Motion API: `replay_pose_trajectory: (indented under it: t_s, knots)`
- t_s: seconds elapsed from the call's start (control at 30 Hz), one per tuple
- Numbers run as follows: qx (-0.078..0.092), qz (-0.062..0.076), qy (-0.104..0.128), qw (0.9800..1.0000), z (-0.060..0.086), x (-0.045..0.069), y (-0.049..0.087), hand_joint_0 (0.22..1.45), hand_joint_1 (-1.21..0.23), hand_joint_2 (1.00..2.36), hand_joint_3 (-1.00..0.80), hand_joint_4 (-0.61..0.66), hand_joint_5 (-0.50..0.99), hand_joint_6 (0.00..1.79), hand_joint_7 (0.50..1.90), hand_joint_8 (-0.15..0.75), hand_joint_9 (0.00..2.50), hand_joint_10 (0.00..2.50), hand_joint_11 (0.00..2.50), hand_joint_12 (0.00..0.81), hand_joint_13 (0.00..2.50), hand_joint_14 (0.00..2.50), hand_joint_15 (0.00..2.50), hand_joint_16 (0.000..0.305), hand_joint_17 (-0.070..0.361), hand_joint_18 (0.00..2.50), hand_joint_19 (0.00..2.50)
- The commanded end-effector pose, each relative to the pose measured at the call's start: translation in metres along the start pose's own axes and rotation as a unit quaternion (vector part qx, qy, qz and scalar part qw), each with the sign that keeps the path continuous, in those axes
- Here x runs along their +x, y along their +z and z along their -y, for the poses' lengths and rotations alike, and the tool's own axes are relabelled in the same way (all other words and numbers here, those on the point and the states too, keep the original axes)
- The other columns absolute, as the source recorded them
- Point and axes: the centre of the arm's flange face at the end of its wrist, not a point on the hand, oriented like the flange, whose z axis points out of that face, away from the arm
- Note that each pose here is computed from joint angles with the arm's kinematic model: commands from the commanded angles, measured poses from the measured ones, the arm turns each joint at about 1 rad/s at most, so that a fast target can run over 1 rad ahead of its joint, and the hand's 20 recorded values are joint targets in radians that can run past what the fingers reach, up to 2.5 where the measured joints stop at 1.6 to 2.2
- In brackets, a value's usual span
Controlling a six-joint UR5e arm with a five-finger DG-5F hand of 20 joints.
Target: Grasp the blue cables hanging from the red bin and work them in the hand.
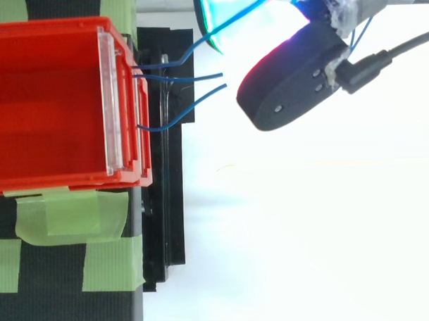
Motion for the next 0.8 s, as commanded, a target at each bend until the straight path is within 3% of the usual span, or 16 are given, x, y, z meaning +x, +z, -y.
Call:
replay_pose_trajectory:
  t_s: [0.0,0.07,0.17,0.37,0.77]
  knots:
    - [-0.006,0.001,-0.010,0.9999,-0.0011,0.0008,0.0013,0.77,-0.68,1.00,-1.00,0.24,0.86,0.00,1.39,0.510,1.91,2.50,2.50,0.704,2.07,2.50,2.08,0.209,0.157,2.42,0.76]
    - [-0.011,0.002,-0.013,0.9999,-0.0028,-0.0001,0.0017,0.83,-0.68,1.00,-1.00,0.22,0.87,0.00,1.40,0.510,1.91,2.50,2.50,0.704,2.07,2.50,2.08,0.209,0.157,2.42,0.76]
    - [-0.011,0.001,-0.014,0.9998,-0.0020,-0.0004,0.0016,0.88,-0.71,1.01,-0.79,0.22,0.88,0.00,1.39,0.510,1.91,2.50,2.50,0.704,2.07,2.50,2.08,0.209,0.157,2.42,0.76]
    - [-0.011,0.002,-0.014,0.9998,-0.0023,-0.0005,0.0019,0.86,-0.73,1.02,-0.56,0.23,0.85,0.01,1.34,0.510,1.91,2.50,2.50,0.704,2.07,2.50,2.08,0.209,0.157,2.42,0.76]
    - [-0.013,0.003,-0.014,0.9998,-0.0033,0.0000,0.0020,0.85,-0.74,1.03,-0.37,0.26,0.80,0.01,1.38,0.510,1.91,2.50,2.50,0.704,2.07,2.50,2.08,0.209,0.157,2.42,0.76]
